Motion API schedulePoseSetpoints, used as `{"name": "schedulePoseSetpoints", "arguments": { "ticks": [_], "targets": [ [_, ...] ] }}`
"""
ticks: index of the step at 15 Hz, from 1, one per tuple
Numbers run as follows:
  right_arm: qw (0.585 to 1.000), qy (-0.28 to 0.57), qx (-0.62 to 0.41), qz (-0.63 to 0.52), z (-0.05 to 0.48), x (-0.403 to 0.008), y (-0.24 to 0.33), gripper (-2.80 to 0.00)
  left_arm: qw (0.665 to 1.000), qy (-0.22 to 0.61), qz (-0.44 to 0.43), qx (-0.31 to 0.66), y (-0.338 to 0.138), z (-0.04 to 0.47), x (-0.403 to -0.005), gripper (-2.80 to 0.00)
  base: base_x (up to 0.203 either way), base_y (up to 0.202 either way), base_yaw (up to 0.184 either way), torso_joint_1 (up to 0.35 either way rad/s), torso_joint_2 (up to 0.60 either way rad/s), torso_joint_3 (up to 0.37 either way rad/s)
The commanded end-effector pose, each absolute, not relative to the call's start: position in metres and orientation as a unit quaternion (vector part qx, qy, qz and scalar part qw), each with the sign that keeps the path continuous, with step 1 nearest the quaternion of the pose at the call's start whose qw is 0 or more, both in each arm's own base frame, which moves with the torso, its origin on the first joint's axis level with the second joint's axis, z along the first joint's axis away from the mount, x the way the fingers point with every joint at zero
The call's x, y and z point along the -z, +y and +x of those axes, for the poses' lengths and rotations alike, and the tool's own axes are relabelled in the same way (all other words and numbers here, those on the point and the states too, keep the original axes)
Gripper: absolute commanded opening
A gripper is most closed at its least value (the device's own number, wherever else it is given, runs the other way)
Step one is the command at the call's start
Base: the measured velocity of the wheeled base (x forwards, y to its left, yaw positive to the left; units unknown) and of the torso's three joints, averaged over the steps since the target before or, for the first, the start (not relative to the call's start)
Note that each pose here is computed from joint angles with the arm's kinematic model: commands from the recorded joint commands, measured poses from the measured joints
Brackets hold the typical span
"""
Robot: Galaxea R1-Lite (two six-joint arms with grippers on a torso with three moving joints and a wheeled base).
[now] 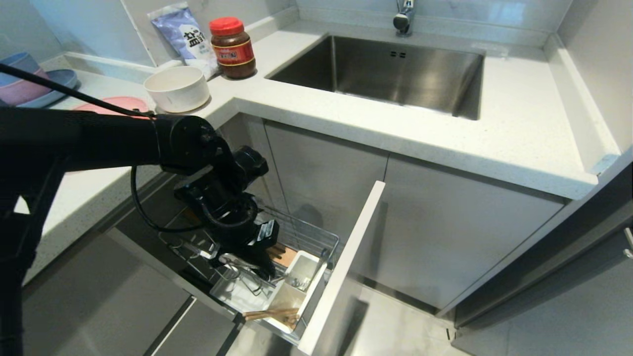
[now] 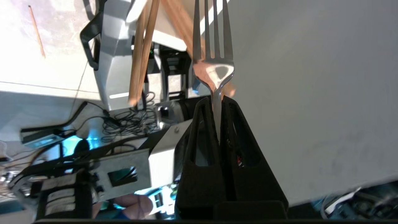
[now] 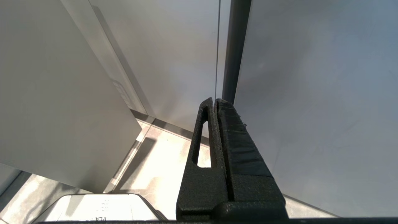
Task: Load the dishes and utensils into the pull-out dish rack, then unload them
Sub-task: Pick up the fork and place it in the cupboard
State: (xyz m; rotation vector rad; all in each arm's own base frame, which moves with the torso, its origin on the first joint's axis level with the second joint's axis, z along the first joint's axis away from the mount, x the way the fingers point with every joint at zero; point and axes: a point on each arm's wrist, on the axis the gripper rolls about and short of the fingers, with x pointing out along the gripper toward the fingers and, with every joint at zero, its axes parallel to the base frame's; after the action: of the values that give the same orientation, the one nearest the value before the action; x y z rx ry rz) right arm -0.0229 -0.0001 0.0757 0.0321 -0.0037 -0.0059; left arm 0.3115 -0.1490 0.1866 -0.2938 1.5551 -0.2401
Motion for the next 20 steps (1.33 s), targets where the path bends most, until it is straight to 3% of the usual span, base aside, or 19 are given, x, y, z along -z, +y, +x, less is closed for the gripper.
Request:
{"name": "schedulePoseSetpoints", "arguments": {
  "ticks": [1,6,20],
  "targets": [
    [1.000,-0.003,0.003,0.016,-0.023,-0.076,0.000,-2.80,0.683,0.712,-0.132,0.096,-0.154,0.320,-0.172,-2.80,0.000,0.000,0.000,0.000,0.00,0.000],
    [1.000,-0.002,0.002,0.016,-0.023,-0.075,0.000,-2.80,0.666,0.730,-0.131,0.080,-0.165,0.331,-0.149,-2.80,0.000,0.000,0.000,0.000,0.00,0.000],
    [1.000,-0.003,0.003,0.016,-0.023,-0.075,0.000,-2.80,0.691,0.705,-0.139,0.079,-0.181,0.364,-0.123,-2.80,0.000,0.000,0.000,0.000,0.00,0.000]
  ]
}}
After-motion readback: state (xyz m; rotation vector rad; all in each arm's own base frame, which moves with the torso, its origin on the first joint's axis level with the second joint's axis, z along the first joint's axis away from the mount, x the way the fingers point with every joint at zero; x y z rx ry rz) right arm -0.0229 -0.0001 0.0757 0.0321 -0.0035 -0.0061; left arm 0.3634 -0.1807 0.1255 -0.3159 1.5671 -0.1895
